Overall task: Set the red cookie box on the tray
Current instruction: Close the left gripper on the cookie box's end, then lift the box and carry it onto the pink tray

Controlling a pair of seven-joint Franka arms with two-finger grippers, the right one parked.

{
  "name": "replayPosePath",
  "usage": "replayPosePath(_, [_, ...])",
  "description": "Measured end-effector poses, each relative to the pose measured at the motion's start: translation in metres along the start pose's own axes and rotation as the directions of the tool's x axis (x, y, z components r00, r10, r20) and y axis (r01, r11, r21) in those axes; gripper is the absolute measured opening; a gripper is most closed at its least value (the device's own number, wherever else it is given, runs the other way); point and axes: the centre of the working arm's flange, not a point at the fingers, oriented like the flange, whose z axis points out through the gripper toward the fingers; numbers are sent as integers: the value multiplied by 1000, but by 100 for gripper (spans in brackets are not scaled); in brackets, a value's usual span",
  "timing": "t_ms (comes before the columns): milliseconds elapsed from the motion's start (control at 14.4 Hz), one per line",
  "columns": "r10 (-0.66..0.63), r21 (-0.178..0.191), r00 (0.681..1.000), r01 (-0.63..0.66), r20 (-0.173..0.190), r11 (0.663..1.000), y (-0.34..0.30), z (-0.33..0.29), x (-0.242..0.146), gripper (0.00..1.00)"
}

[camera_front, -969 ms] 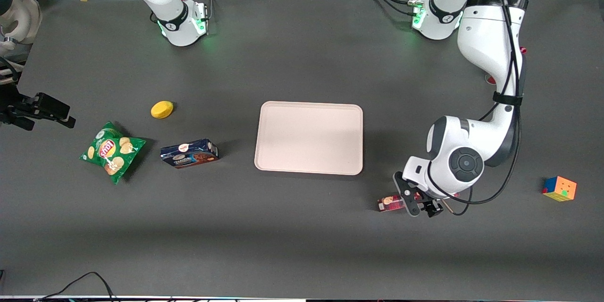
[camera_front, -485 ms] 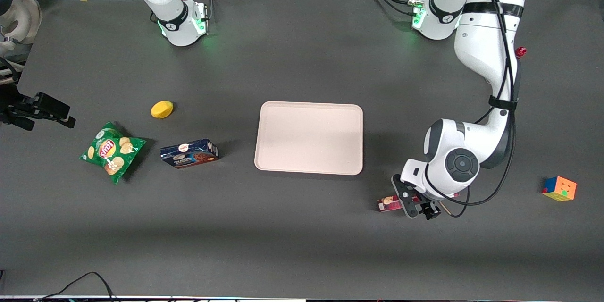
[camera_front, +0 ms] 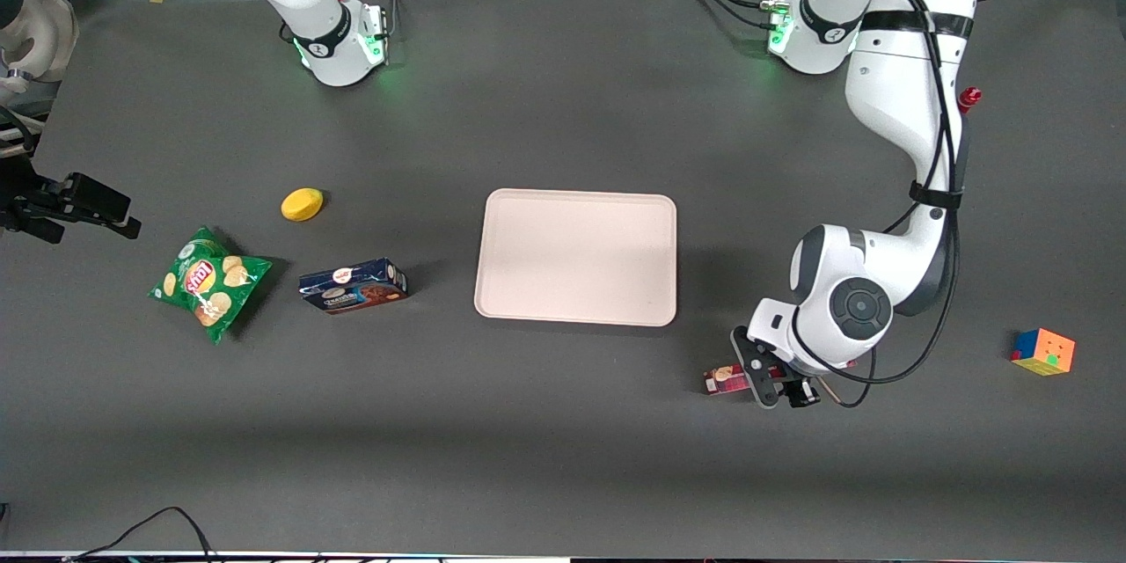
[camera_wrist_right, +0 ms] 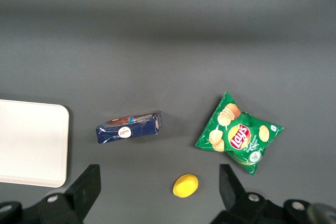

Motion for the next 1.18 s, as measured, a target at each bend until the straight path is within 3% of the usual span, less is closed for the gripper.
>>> replayPosePath(69, [0,0,1000,0,0,1000,0,0,-1,55])
replayPosePath(208, [-1,1,1000,1,2,1000,-1,0,-2,49])
replayPosePath(415, [-7,6,1000,7,7,1000,-5,-2,-7,21])
replayPosePath(554, [-16,1,1000,16,18,1000,-9,-3,-12,20])
replayPosePath(900, [-166,-107,986,167,16,980,-14,-47,-20,20])
replayPosePath(1038, [-289,-137,956,292,40,946,-8,-90,-17,20])
replayPosePath(1177, [-427,-159,902,431,65,888,3,-139,-13,20])
